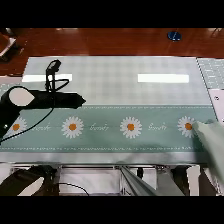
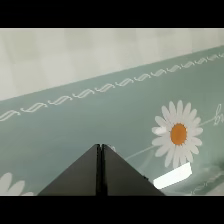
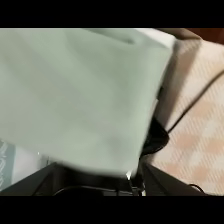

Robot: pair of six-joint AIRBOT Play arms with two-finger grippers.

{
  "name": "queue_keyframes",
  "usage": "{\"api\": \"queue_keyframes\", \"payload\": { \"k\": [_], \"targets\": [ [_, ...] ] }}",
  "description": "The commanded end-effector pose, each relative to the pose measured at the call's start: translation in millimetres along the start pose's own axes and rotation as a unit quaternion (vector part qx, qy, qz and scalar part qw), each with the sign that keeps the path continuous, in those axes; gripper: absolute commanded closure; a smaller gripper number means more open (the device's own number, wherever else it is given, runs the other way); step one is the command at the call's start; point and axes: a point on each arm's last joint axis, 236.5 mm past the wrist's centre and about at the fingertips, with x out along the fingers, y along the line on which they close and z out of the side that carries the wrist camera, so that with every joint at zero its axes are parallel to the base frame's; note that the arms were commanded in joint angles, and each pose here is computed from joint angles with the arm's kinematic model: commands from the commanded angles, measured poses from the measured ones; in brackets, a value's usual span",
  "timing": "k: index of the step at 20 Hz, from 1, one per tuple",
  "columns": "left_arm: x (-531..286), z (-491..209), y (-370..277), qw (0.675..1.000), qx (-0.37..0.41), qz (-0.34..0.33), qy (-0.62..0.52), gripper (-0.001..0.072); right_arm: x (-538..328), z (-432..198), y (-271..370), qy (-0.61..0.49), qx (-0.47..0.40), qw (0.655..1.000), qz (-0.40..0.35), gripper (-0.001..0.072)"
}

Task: Fold the shirts.

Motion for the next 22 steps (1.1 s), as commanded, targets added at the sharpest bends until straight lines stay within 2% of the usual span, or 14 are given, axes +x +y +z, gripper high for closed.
{"api": "queue_keyframes", "payload": {
  "k": [1,2,3,5,6,8,10,12,13,15,17,19,22],
  "targets": [
    [11.8,-6.8,-10.7,1.0,0.014,-0.007,0.013,0.0691,17.8,-2.3,-5.1,0.007,0.006,1.0,-0.015,0.0085],
    [11.1,0.4,-5.7,1.0,0.014,0.0,0.006,0.0691,14.7,7.2,11.0,-0.005,-0.004,1.0,0.018,0.01],
    [4.9,16.1,1.8,1.0,0.011,0.009,-0.009,0.069,6.8,20.1,35.9,-0.022,-0.011,0.997,0.071,0.016],
    [-26.5,65.3,15.3,0.998,0.002,0.022,-0.064,0.069,-26.6,46.5,105.5,-0.045,-0.037,0.974,0.22,0.0517],
    [-49.5,96.7,20.2,0.994,0.001,0.03,-0.105,0.069,-59.6,53.0,157.6,-0.059,-0.09,0.94,0.323,0.0671],
    [-97.7,167.9,3.2,0.98,-0.004,0.006,-0.2,0.0691,-125.5,44.9,256.0,-0.095,-0.177,0.865,0.459,0.0672],
    [-118.4,202.3,-28.5,0.975,0.03,-0.018,-0.218,0.0691,-173.4,-4.2,343.0,-0.152,-0.297,0.787,0.519,0.0671],
    [-112.8,190.1,-41.5,0.984,0.058,-0.022,-0.168,0.0691,-179.2,-83.4,396.0,-0.178,-0.428,0.722,0.513,0.0671],
    [-101.2,171.8,-32.3,0.989,0.071,-0.001,-0.13,0.0691,-160.2,-113.0,408.8,-0.186,-0.49,0.709,0.472,0.0671],
    [-68.2,125.4,8.3,0.994,0.077,0.063,-0.044,0.0691,-95.1,-142.2,418.9,-0.186,-0.575,0.718,0.345,0.0671],
    [-31.8,69.8,55.8,0.993,0.044,0.109,0.031,0.0691,-36.4,-132.0,413.7,-0.161,-0.571,0.771,0.232,0.0672],
    [-12.8,27.3,86.8,0.989,0.011,0.128,0.078,0.0691,-11.3,-128.2,409.0,-0.132,-0.571,0.787,0.195,0.0671],
    [-14.6,31.7,90.1,0.989,0.001,0.132,0.068,0.069,-14.5,-123.8,405.8,-0.14,-0.576,0.783,0.19,0.0671]
  ]
}}
